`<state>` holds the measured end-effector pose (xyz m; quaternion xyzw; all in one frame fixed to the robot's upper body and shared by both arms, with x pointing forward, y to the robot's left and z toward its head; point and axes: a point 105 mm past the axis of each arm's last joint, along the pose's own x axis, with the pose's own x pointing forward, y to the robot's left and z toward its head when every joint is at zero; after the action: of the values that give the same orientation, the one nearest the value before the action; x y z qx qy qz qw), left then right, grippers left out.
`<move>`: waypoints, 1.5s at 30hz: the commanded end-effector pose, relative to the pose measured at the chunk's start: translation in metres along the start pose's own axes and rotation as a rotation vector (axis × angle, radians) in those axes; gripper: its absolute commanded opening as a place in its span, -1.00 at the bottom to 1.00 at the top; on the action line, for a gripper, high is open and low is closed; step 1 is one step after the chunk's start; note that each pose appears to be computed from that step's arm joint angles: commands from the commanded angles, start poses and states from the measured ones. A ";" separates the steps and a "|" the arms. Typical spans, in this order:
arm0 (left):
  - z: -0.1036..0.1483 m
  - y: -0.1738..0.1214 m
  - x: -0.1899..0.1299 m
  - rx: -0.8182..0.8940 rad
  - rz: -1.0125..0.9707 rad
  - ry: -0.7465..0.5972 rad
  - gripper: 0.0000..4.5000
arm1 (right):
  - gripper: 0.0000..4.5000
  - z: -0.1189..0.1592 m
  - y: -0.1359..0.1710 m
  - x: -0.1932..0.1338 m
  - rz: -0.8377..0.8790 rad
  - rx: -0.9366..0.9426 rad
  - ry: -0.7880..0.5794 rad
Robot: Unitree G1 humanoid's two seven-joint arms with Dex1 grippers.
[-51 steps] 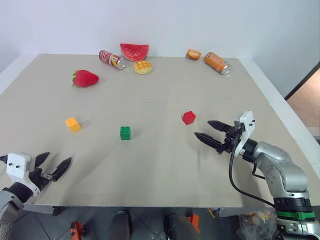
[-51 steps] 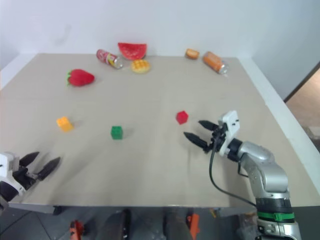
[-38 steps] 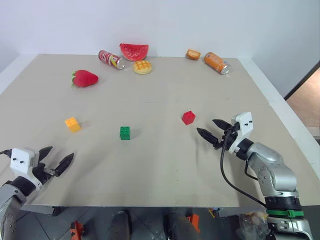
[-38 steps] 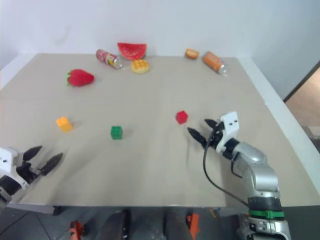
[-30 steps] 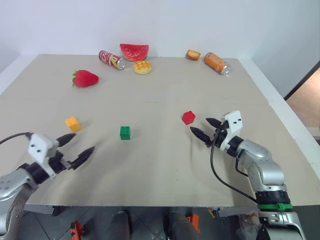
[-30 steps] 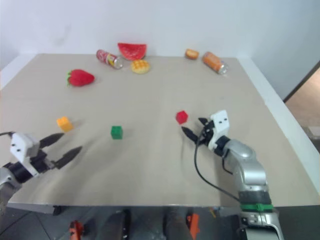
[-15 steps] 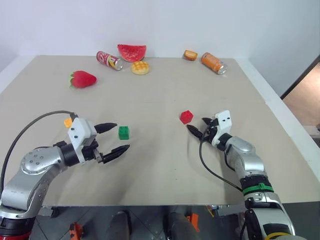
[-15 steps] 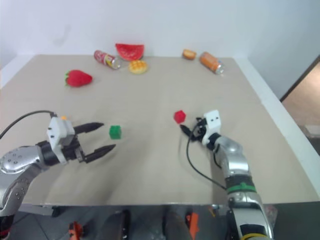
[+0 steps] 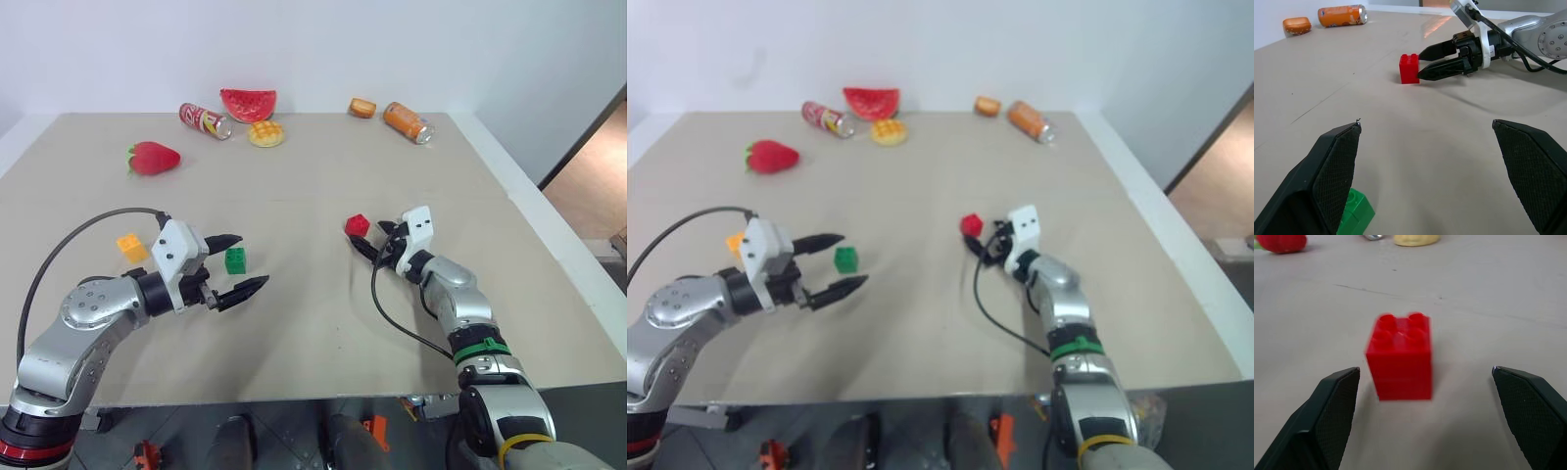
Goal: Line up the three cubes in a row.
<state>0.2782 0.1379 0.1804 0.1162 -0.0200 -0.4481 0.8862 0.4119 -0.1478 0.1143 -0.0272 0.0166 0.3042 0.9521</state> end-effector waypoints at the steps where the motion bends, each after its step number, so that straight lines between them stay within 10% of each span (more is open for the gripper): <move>1: 0.012 0.001 -0.004 0.030 0.017 -0.037 0.98 | 1.00 0.018 0.004 -0.007 0.069 -0.052 -0.036; 24: 0.002 0.002 -0.009 0.005 0.027 -0.052 0.98 | 1.00 0.013 -0.002 0.007 0.033 -0.079 -0.008; 34: -0.007 0.005 -0.013 -0.007 0.057 -0.057 1.00 | -0.45 0.013 -0.005 0.017 0.014 -0.067 -0.018; 45: -0.023 0.015 -0.039 -0.057 0.067 -0.049 1.00 | -0.45 0.030 0.030 -0.012 0.356 -0.190 -0.056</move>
<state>0.2724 0.1783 0.1505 0.0687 -0.0059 -0.4156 0.9069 0.3920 -0.1331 0.1240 -0.0911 -0.0004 0.4403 0.8932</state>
